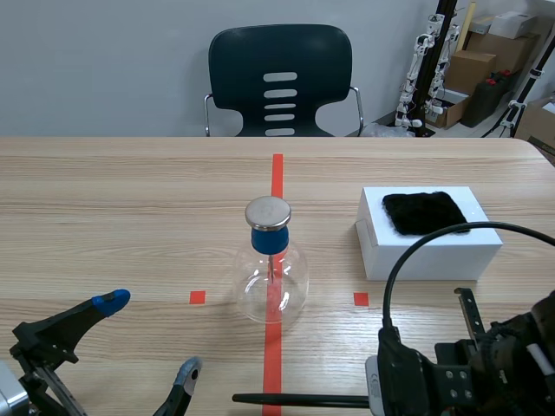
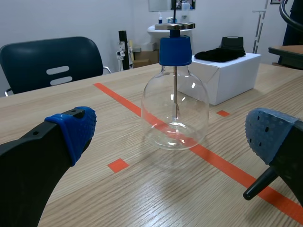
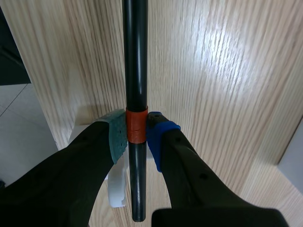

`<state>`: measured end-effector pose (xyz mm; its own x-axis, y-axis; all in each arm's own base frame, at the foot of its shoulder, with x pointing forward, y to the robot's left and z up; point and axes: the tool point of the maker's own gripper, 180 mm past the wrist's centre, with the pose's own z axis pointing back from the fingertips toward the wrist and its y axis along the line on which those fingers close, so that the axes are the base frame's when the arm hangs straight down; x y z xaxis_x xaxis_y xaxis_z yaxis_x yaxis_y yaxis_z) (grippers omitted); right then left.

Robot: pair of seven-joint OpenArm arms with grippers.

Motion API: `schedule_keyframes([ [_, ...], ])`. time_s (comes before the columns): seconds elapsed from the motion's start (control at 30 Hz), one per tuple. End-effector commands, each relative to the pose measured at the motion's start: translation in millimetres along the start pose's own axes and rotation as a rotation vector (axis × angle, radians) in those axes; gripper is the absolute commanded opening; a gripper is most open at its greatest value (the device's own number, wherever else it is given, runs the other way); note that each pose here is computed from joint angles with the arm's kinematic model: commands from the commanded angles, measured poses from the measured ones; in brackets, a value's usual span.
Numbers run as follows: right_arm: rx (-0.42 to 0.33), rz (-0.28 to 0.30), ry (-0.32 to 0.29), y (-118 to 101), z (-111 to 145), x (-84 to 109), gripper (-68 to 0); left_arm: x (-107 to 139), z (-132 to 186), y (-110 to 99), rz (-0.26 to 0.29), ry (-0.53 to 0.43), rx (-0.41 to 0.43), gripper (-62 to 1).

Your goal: Do the electroscope experiment. put the rod down on the box

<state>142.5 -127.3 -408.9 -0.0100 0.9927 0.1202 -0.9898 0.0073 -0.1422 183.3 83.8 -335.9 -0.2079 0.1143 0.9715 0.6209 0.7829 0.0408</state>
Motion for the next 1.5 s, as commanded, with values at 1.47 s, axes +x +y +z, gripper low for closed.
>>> schedule_keyframes([
  [1.47, -0.031, 0.007, -0.021, -15.0, -6.6, -2.1, -61.7, 6.9, -2.0, 0.6, 0.0, -0.033, 0.002, 1.4],
])
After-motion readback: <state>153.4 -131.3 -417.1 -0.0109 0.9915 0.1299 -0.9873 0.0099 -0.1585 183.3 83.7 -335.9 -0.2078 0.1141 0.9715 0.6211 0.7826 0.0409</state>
